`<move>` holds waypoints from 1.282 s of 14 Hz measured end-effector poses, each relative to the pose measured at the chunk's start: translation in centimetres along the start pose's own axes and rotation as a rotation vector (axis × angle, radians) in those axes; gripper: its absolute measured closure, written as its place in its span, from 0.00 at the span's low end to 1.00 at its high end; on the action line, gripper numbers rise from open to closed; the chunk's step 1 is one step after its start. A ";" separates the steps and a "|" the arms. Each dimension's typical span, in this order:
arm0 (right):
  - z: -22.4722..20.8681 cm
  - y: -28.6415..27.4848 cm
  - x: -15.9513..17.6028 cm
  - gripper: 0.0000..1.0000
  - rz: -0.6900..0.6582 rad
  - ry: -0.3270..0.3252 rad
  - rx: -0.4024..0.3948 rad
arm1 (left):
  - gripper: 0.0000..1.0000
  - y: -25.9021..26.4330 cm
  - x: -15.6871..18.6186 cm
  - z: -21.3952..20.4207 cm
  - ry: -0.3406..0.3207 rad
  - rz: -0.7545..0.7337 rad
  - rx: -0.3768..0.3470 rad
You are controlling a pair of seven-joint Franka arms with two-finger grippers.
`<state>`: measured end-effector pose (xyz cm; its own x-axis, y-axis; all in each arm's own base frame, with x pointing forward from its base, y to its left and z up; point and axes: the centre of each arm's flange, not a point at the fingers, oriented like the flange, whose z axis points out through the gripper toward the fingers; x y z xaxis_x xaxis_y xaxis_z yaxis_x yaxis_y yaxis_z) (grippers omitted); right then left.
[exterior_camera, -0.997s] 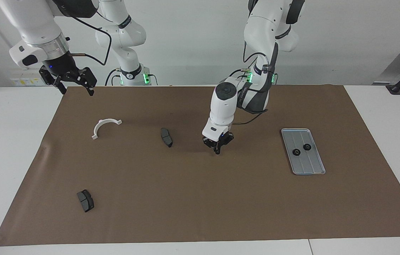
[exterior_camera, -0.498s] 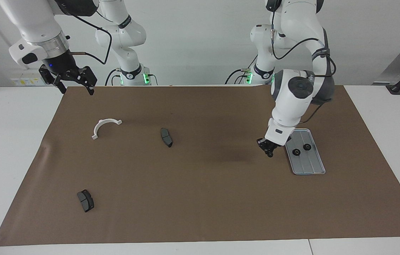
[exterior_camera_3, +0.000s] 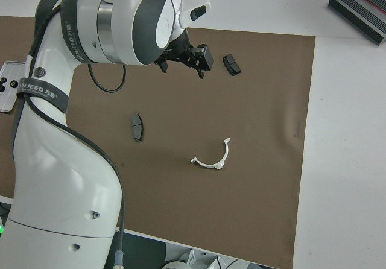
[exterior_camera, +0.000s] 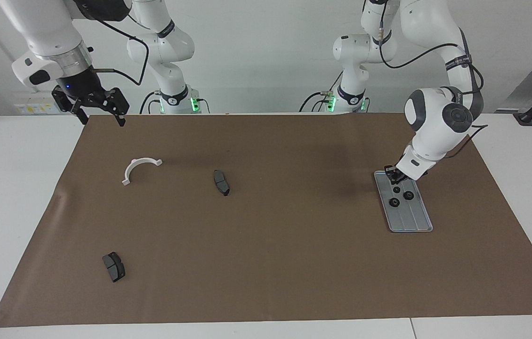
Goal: Pick bearing gear from pile to tray
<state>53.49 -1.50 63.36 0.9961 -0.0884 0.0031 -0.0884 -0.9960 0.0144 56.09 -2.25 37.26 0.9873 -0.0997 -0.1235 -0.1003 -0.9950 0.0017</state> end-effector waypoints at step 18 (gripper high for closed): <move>0.0 -0.2 0.0 0.00 -0.003 0.000 0.008 | 0.09 0.5 0.5 -15.8 0.078 -0.031 -0.078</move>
<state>53.50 -1.25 63.37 0.9963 -0.0854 0.0027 -0.0854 -0.9963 0.0065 58.49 -2.97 52.85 0.9966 -0.0668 -0.0475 -0.0631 -0.9950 0.0769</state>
